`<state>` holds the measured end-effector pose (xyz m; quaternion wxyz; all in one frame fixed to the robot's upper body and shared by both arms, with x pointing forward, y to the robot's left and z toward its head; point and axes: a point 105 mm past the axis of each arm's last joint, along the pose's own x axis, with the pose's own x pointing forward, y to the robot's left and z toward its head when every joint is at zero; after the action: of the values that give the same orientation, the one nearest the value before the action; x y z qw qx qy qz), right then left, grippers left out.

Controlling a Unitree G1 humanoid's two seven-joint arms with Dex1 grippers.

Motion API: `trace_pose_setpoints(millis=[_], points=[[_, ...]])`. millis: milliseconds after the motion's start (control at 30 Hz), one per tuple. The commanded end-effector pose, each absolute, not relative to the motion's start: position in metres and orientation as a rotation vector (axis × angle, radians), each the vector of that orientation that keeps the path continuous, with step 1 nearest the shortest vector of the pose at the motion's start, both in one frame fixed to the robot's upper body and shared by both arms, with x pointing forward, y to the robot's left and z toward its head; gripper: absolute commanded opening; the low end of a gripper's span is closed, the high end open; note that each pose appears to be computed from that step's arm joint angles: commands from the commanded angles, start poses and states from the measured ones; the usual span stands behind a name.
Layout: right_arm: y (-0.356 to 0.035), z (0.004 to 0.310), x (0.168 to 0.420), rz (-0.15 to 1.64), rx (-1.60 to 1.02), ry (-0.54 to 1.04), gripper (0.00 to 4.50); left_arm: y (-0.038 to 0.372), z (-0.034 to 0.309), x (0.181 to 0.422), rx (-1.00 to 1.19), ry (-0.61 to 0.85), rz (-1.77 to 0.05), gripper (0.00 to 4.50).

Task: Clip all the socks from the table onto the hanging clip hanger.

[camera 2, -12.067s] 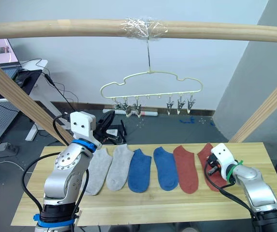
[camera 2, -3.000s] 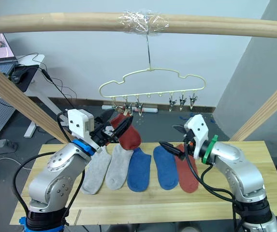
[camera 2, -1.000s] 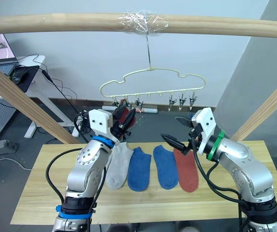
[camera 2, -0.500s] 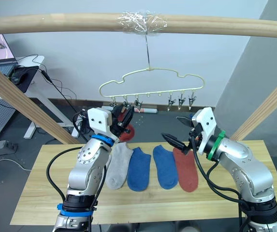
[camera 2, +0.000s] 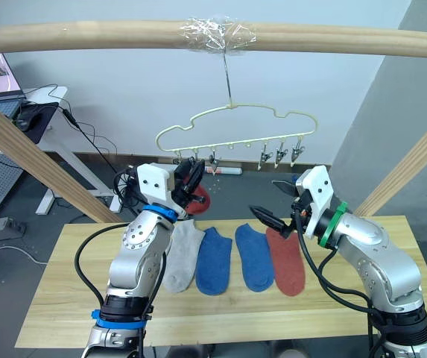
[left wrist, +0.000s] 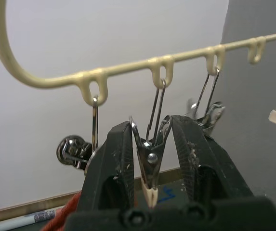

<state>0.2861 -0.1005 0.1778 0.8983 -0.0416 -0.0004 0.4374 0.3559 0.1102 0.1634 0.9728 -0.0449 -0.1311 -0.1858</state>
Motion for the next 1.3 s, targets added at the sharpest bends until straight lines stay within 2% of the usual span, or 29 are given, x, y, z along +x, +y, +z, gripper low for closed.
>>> trace_pose_setpoints(millis=[33,600,633,767,833,933,1000,1200,1300], points=[[-0.098,0.193,0.28,0.922,-0.106,-0.062,4.5,0.108,0.18,0.354,-0.083,-0.331,-0.381,1.37],[-0.099,0.191,0.281,0.916,-0.103,-0.055,4.5,0.107,0.182,0.354,-0.078,-0.342,-0.385,1.37],[-0.099,0.191,0.282,0.915,-0.103,-0.055,4.5,0.107,0.182,0.354,-0.079,-0.343,-0.386,1.01],[-0.099,0.19,0.282,0.917,-0.103,-0.053,4.5,0.107,0.183,0.353,-0.082,-0.348,-0.387,0.28],[-0.099,0.189,0.281,0.916,-0.1,-0.05,4.5,0.107,0.183,0.353,-0.083,-0.348,-0.389,0.08],[-0.101,0.183,0.281,0.909,-0.093,-0.031,4.5,0.107,0.183,0.352,-0.08,-0.346,-0.39,0.06],[-0.105,0.174,0.282,0.889,-0.1,0.004,4.5,0.109,0.183,0.351,-0.069,-0.338,-0.39,0.06],[-0.139,0.113,0.305,0.702,-0.288,0.242,4.5,0.114,0.181,0.348,-0.015,-0.272,-0.436,0.06],[-0.14,0.079,0.308,0.708,-0.329,0.348,4.5,0.118,0.186,0.346,-0.038,-0.242,-0.458,0.06]])
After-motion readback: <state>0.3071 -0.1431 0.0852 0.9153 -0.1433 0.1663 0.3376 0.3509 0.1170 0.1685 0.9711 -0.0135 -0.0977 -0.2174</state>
